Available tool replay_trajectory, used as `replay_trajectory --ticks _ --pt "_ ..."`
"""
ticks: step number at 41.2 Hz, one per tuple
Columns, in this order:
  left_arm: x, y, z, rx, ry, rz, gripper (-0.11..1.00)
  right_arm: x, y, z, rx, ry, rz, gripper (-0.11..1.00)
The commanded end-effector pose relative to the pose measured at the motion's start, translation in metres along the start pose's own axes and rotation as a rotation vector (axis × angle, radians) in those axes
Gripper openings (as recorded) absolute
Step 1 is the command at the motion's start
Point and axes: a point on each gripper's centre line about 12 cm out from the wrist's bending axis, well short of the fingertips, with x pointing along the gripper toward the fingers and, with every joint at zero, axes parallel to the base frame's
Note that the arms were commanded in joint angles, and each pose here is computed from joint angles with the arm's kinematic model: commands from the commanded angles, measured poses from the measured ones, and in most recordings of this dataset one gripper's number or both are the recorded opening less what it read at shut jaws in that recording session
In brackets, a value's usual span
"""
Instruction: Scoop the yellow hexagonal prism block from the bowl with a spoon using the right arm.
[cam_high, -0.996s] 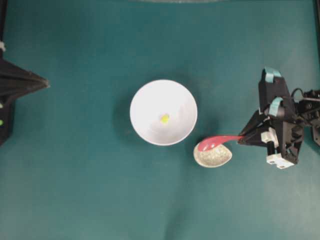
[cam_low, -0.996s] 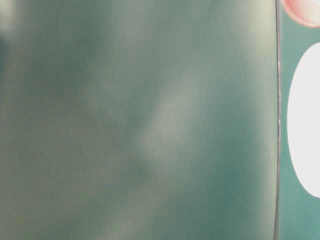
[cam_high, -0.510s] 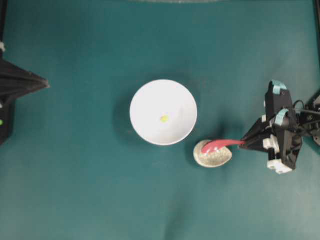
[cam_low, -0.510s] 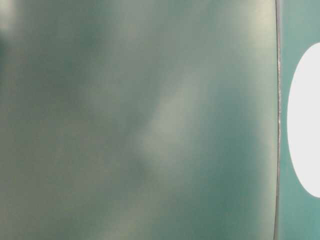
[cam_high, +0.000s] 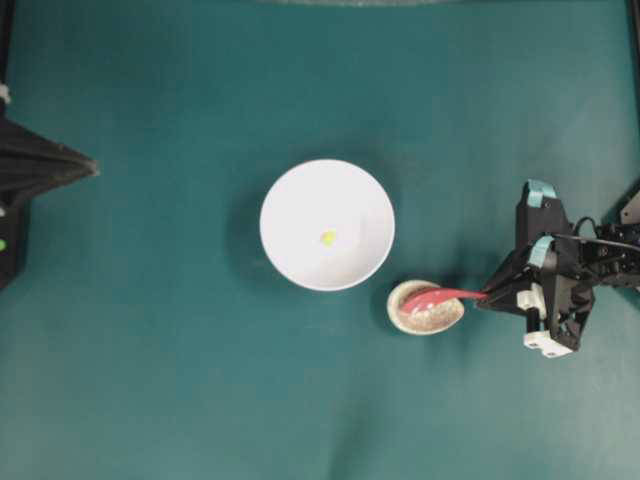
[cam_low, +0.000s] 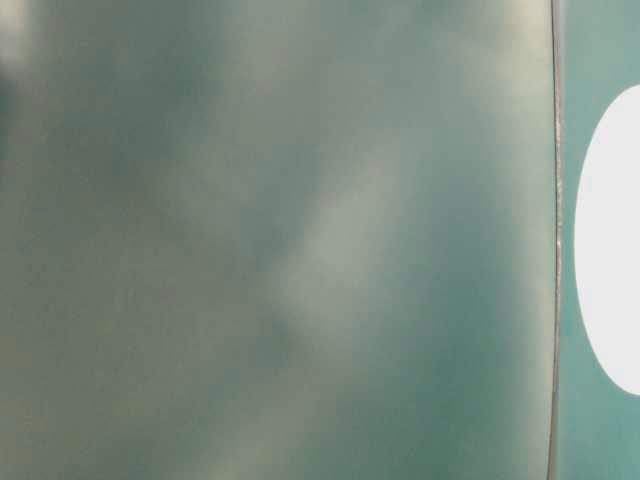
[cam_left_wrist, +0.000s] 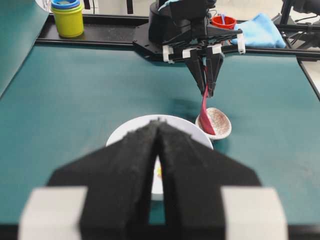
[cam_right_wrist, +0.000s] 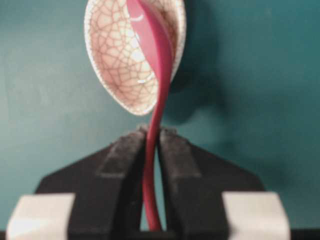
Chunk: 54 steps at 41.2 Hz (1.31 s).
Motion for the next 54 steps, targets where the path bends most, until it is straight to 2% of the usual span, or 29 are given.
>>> replay_trajectory --ticks 1,8,16,21,28,38,54 --pt "0.001 0.0 0.013 -0.003 -0.032 0.001 0.03 -0.001 0.004 0.007 0.004 -0.03 0.013 0.17" --pt "0.001 0.0 0.014 -0.003 -0.032 0.001 0.03 -0.001 0.004 0.007 0.004 -0.026 0.014 0.23" --pt "0.001 0.0 0.013 -0.002 -0.031 0.001 0.03 -0.001 0.005 0.006 0.002 -0.016 0.015 0.5" --pt "0.001 0.0 0.013 -0.002 -0.031 0.001 0.03 -0.001 0.005 0.006 -0.002 -0.02 0.015 0.59" --pt "0.001 0.0 0.013 -0.002 -0.031 0.001 0.03 -0.002 0.005 0.01 -0.017 -0.057 0.02 0.59" --pt "0.001 0.0 0.013 -0.002 -0.031 0.001 0.03 -0.011 0.012 0.019 -0.089 -0.242 0.073 0.59" --pt "0.003 0.0 0.012 -0.003 -0.031 0.001 0.03 -0.033 0.012 0.003 -0.167 -0.502 0.148 0.59"
